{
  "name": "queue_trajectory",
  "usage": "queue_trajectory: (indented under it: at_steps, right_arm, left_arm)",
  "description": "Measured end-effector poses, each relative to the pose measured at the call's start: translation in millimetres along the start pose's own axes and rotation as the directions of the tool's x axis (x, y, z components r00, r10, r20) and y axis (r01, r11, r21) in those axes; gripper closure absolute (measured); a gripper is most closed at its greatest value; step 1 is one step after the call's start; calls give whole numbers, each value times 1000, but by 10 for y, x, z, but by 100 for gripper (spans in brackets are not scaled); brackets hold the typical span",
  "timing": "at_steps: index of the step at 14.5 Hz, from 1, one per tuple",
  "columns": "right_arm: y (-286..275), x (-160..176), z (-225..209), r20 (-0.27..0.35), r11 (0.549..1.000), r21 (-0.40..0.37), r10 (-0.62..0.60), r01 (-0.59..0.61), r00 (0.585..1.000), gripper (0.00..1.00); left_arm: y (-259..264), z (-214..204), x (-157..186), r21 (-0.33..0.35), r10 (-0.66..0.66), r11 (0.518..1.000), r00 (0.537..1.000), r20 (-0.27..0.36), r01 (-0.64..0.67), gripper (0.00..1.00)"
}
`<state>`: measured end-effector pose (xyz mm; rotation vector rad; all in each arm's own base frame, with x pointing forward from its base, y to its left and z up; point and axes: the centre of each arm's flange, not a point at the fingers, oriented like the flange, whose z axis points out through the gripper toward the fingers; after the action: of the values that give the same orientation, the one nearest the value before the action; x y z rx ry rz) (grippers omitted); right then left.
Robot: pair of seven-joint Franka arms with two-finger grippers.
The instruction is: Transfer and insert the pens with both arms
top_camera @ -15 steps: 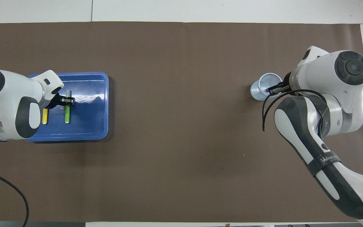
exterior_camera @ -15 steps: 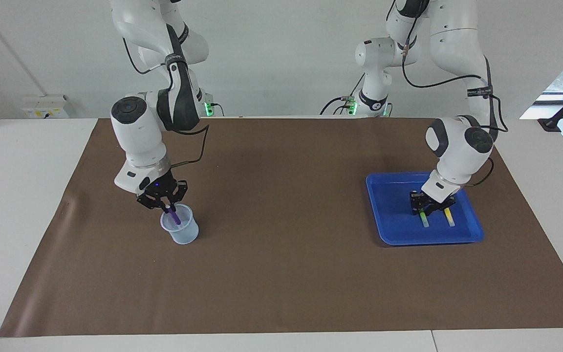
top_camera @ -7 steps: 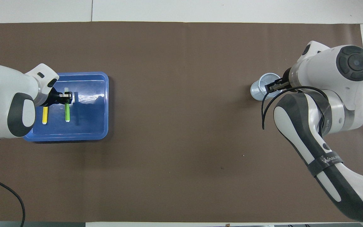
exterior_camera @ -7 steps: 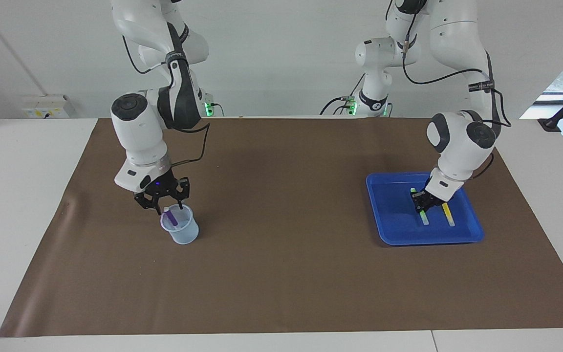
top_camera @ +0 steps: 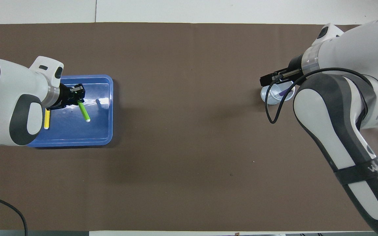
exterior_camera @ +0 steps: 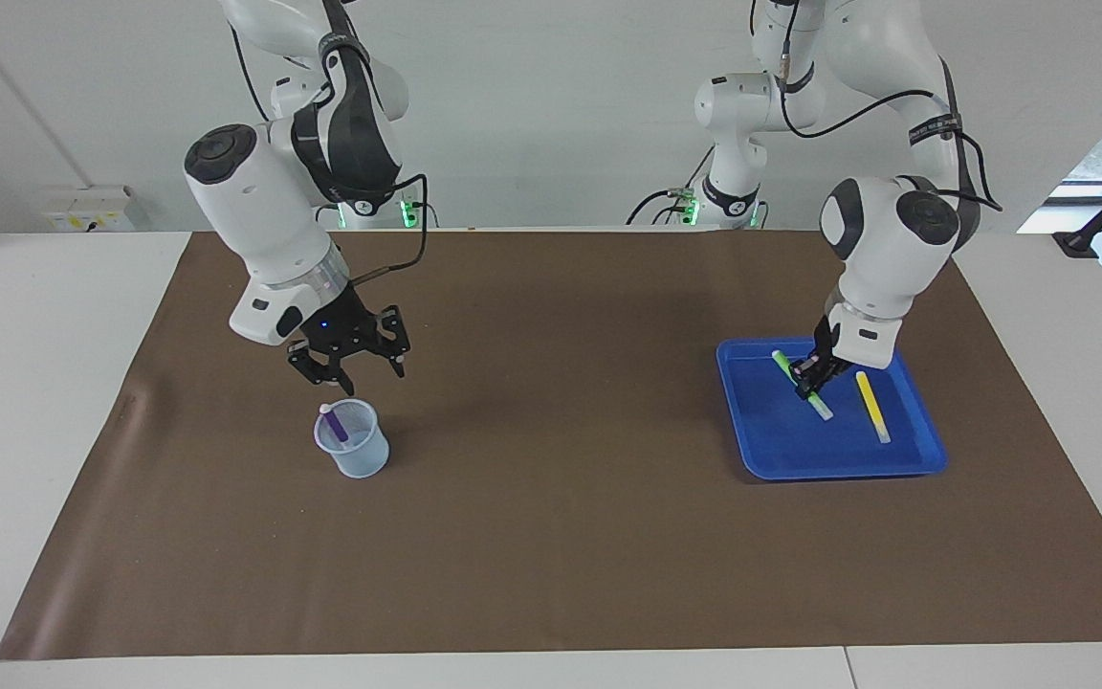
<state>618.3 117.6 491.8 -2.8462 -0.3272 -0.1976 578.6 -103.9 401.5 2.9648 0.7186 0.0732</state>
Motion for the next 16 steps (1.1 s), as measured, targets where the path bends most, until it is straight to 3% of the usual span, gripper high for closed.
queue_trajectory:
  at_steps: [3, 9, 13, 16]
  right_arm:
    - [-147, 23, 45, 2, 975, 147, 170, -168, 985, 24]
    - [-450, 62, 52, 102, 806, 404, 430, -432, 897, 17]
    - [-719, -44, 341, 174, 669, 520, 525, -531, 833, 17]
    - [-956, -205, 571, 182, 633, 535, 561, -560, 808, 18]
  left_arm:
    - [393, -47, -271, -72, -247, 965, 966, 80, 253, 83]
    - [1070, -166, -758, -178, -471, 843, 856, 215, 508, 83]
    - [1559, -355, -1063, -225, -553, 740, 764, 332, 634, 83]
    - [1820, -428, -1238, -261, -591, 669, 711, 380, 696, 83]
